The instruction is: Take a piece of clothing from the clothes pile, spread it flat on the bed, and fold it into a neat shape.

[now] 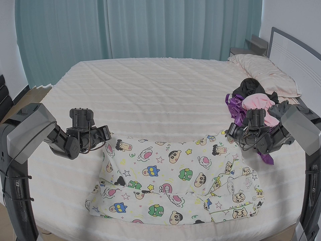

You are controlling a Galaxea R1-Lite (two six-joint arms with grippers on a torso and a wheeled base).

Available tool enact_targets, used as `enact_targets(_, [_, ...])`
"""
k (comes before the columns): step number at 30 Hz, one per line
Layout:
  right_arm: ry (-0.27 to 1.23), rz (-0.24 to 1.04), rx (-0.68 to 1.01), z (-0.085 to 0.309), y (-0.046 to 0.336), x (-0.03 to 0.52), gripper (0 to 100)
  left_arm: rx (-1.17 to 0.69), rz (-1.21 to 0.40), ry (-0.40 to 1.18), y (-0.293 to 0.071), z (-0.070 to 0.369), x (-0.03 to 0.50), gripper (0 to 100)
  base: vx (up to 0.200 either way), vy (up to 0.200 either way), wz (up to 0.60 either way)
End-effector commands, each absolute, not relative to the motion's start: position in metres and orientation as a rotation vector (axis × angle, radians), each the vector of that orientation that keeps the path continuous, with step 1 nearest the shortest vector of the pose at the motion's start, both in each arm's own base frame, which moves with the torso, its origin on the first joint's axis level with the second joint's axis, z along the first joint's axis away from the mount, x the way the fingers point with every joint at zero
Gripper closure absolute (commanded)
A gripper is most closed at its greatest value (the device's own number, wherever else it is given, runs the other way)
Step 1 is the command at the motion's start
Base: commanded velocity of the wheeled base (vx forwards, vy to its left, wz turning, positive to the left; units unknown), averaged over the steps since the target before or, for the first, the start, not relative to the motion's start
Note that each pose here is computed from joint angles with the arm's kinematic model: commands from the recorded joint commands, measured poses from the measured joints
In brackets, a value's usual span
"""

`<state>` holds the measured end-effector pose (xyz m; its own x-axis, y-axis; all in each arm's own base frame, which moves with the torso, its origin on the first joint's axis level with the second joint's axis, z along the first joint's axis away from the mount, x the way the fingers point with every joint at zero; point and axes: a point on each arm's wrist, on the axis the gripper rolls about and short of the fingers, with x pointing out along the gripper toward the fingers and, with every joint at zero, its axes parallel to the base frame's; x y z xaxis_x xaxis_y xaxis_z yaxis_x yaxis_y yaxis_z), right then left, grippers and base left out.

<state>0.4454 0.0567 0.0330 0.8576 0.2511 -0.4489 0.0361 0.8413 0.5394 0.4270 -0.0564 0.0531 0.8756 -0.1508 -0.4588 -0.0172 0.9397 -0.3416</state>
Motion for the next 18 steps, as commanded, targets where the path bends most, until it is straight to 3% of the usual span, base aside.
enact_targets(1, [0.529, 0.124, 0.566, 0.035, 0.058, 0.445, 100, -0.345, -0.068, 0.515, -0.056, 0.046, 0.428, 100, 0.0, 0.0, 0.0])
enact_targets(18, [0.54, 0.191, 0.573, 0.067, 0.055, 0.404, 100, -0.33, -0.067, 0.528, -0.049, 0.063, 0.401, 100, 0.0, 0.0, 0.0])
